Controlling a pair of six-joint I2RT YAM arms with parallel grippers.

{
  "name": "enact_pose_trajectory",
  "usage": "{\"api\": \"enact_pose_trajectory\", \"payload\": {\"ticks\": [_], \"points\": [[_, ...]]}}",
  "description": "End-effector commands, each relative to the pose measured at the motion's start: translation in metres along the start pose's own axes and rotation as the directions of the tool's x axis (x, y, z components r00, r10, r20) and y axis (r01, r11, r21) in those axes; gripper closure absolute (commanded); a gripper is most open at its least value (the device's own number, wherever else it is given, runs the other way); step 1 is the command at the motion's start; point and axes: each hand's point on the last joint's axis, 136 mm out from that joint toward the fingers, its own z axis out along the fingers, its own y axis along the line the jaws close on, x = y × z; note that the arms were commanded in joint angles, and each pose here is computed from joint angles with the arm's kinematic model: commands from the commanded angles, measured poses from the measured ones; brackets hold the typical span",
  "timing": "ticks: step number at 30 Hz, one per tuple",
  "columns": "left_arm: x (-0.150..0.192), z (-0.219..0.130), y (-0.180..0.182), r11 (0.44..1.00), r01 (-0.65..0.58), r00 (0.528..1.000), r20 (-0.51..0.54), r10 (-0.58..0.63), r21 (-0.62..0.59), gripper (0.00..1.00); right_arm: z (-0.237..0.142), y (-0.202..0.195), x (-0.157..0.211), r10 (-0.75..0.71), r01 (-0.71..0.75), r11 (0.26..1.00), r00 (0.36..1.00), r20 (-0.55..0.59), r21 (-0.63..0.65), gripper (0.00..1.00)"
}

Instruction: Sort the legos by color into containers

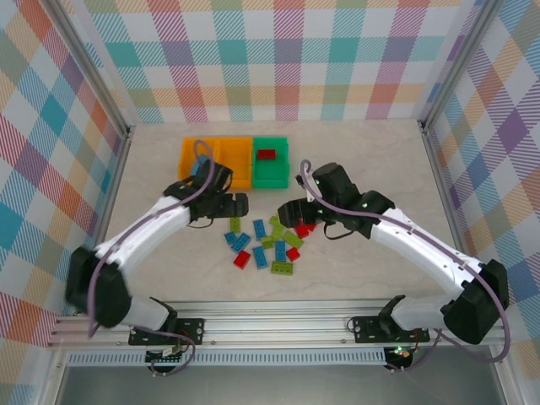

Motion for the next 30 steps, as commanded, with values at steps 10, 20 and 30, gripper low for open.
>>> {"api": "enact_pose_trajectory", "payload": {"ticks": [10, 20, 30], "points": [[0.020, 0.101, 0.013, 0.978, 0.056, 0.974, -0.206, -0.098, -0.199, 0.33, -0.015, 0.002, 0.034, 0.121, -0.125, 0.991, 0.989, -0.088, -0.038, 0.19], [-0.011, 0.081, -0.003, 0.989, 0.070, 0.990, -0.111, -0.085, -0.130, 0.81, -0.021, 0.020, 0.027, 0.146, -0.155, 0.979, 0.986, -0.079, -0.129, 0.15], [-0.151, 0.045, -0.005, 0.973, 0.020, 0.977, 0.210, 0.030, -0.231, 0.83, -0.022, 0.022, 0.016, 0.185, -0.188, 0.972, 0.982, -0.030, -0.145, 0.12]]}}
